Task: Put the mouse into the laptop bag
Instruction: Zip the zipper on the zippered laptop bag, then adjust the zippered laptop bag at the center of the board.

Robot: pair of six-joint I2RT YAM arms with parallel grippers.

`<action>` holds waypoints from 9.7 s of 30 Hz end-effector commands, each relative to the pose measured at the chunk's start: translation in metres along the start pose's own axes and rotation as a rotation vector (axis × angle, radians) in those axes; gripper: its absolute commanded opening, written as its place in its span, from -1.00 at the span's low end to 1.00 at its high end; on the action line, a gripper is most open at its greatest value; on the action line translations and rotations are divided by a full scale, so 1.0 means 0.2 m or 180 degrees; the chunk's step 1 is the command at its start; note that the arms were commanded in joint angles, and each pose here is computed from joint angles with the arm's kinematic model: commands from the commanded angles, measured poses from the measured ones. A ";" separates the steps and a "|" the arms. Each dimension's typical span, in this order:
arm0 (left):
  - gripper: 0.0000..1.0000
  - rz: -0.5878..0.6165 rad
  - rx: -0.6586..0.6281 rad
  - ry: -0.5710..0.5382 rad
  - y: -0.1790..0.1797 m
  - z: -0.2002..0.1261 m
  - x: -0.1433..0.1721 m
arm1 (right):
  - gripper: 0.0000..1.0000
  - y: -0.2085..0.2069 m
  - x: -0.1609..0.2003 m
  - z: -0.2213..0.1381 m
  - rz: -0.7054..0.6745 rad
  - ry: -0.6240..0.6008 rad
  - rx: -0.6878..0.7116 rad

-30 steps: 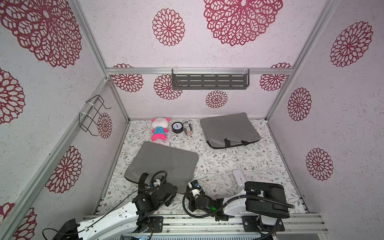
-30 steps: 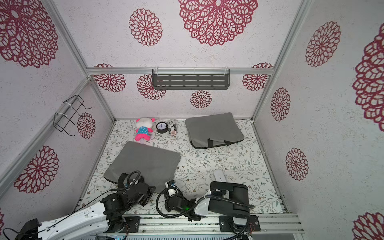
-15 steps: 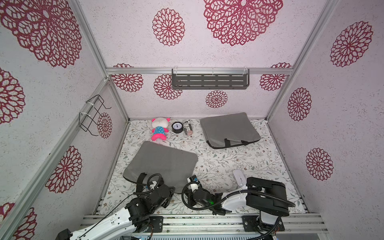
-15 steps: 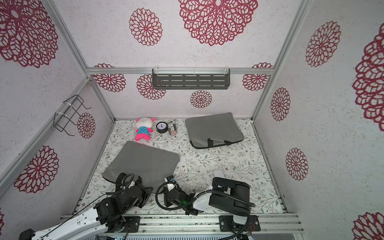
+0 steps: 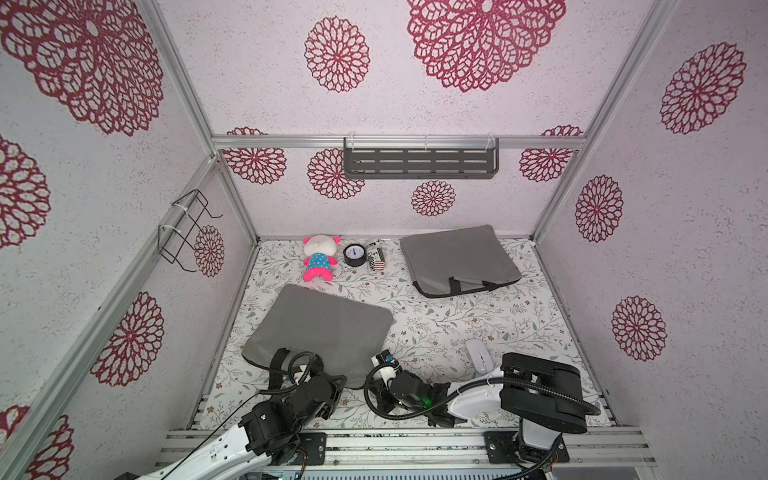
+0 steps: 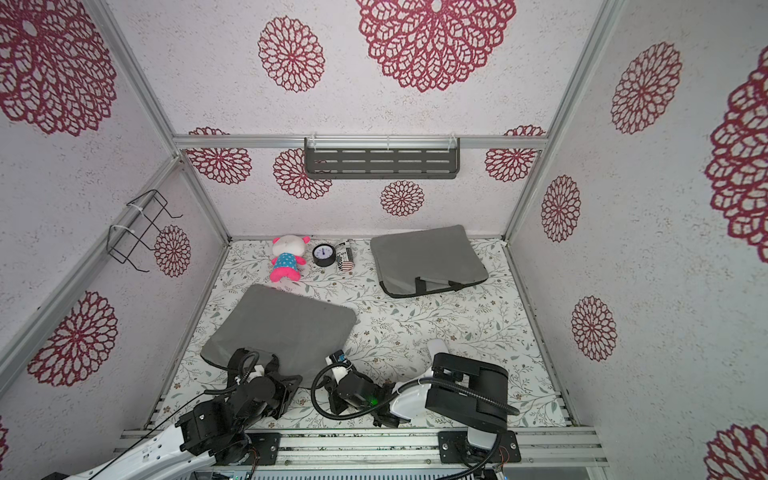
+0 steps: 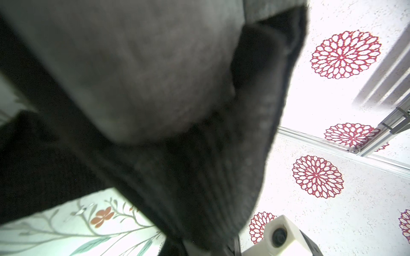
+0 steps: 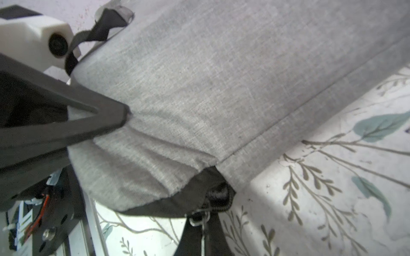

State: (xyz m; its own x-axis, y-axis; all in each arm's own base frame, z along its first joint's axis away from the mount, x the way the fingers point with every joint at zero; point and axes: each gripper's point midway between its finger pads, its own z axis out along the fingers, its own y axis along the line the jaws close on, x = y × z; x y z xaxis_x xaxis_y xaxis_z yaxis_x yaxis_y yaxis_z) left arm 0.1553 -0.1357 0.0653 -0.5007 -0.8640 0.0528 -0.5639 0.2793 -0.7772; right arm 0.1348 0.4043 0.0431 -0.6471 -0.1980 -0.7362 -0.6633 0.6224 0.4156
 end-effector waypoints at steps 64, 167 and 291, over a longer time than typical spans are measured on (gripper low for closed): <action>-0.05 0.0791 -0.0838 -0.1231 0.10 0.03 -0.30 | 0.36 -0.42 -0.24 0.49 0.1492 0.0317 0.0665; 0.99 0.1627 -0.0453 0.0506 -1.20 1.59 0.18 | 0.97 -1.79 -0.21 -1.51 0.2278 -0.1620 0.3371; 0.86 0.2659 -0.0692 0.0302 -0.93 1.36 0.13 | -1.00 -1.77 -0.50 -1.00 0.2744 -0.1571 0.1870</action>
State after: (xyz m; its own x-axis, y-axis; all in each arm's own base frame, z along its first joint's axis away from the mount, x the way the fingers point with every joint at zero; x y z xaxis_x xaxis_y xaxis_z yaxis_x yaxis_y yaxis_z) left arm 0.4136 -0.3178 0.0412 -0.8466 -0.3050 -0.4362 -0.1023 0.8975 -0.4290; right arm 0.3652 0.0404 0.0565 -0.5125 0.7197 -0.4684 0.3427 0.6716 0.6569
